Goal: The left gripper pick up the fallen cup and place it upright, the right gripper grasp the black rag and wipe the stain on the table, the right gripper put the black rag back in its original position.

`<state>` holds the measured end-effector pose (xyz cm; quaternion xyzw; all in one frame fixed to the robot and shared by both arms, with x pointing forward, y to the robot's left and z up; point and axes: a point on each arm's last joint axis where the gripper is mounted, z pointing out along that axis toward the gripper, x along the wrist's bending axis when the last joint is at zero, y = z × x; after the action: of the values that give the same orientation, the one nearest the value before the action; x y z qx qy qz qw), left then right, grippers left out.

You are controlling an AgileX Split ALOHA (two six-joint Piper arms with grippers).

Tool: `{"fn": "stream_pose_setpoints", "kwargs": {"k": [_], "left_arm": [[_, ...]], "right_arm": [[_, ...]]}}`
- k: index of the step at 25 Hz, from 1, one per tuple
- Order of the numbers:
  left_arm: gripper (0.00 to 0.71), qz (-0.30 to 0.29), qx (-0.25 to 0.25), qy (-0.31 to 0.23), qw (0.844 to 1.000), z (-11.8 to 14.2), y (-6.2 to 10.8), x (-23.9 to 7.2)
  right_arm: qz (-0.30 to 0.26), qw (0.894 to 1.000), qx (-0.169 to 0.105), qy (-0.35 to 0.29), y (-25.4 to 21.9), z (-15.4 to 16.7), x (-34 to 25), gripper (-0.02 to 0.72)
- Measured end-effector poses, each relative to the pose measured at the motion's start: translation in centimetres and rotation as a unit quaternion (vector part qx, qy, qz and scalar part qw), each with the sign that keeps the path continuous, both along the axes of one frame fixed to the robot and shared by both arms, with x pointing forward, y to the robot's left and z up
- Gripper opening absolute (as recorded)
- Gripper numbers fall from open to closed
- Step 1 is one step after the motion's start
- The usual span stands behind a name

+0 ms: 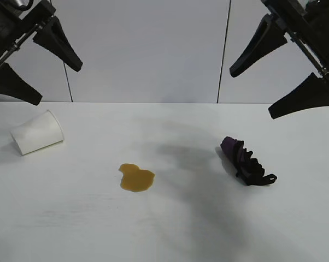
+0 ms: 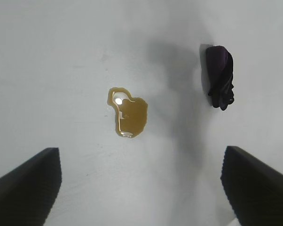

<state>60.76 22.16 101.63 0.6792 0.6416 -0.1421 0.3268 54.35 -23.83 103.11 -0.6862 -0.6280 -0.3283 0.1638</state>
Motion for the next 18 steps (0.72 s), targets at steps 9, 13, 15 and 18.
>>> {"fn": "stream_pose_setpoints", "kwargs": {"k": [9, 13, 15, 18], "left_arm": [[0.663, 0.001, 0.0, -0.001, 1.0, 0.0, 0.01, 0.03], [0.663, 0.001, 0.0, -0.001, 1.0, 0.0, 0.01, 0.03], [0.663, 0.001, 0.0, -0.001, 1.0, 0.0, 0.01, 0.03], [0.663, 0.005, 0.001, -0.005, 1.0, 0.01, 0.03, 0.11]], "right_arm": [[-0.001, 1.0, 0.0, -0.001, -0.01, 0.0, 0.03, 0.554], [-0.001, 1.0, 0.0, -0.001, -0.01, 0.0, 0.03, 0.554], [-0.001, 1.0, 0.0, -0.001, -0.01, 0.0, 0.03, 0.554], [0.0, 1.0, 0.0, 0.0, 0.0, 0.0, 0.01, 0.554]]}}
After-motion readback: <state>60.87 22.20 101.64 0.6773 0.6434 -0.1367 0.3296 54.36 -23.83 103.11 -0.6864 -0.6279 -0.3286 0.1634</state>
